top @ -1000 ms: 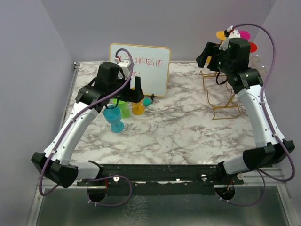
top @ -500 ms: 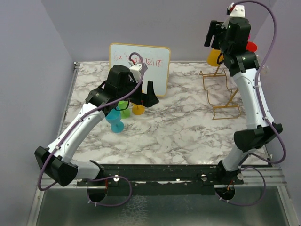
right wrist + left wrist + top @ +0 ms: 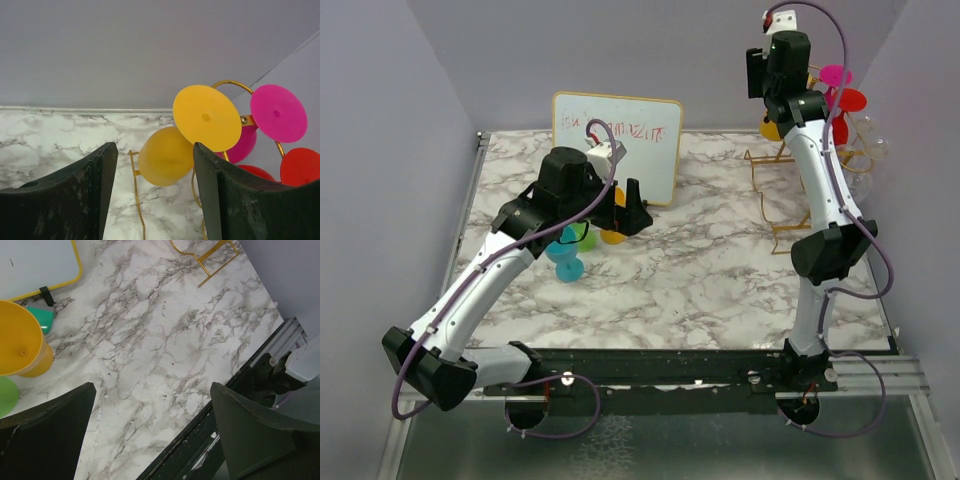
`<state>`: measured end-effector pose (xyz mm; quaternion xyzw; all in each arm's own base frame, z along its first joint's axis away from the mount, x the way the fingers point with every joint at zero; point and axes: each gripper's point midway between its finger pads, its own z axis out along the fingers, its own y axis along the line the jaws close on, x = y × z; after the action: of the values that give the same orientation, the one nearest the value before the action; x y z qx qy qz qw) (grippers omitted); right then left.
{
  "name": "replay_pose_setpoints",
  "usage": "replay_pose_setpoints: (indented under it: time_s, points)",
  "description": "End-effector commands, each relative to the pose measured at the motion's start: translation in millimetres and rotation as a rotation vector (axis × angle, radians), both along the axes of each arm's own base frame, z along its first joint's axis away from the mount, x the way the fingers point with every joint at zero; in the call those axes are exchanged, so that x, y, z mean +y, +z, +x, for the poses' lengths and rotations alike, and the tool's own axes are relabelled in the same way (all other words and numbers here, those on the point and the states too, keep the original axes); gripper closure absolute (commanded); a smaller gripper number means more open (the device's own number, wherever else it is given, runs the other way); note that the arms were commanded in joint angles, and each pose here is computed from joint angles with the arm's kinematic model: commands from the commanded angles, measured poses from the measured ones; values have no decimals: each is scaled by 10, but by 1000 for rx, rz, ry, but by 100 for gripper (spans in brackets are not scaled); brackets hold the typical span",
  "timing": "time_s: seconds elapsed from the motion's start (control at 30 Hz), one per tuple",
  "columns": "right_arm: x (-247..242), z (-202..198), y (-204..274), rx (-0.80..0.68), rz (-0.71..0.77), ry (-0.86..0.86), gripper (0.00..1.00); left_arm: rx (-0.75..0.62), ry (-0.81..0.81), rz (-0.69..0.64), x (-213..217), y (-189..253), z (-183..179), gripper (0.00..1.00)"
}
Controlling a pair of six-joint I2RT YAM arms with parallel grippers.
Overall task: Take the wine glass off the wine glass rack
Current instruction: Pick up the wine glass from the wine rack.
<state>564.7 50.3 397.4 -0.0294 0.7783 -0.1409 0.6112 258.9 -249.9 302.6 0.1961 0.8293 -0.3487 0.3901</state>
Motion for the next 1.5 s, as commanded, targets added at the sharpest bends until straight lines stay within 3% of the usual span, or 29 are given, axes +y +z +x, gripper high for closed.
replay_pose_setpoints:
  time_s: [0.0,0.4,1.47]
  points:
    - [-120,-8,76,11,-92,-38,33,-7,-15,-14,-17,9,-28,1]
    - [-322,78,3,24,-117,-45,39,-14,12,-7,31,-5,-23,1]
    - [-375,371,-149,4,-139,-53,42,-48,21,-2,94,45,-54,1]
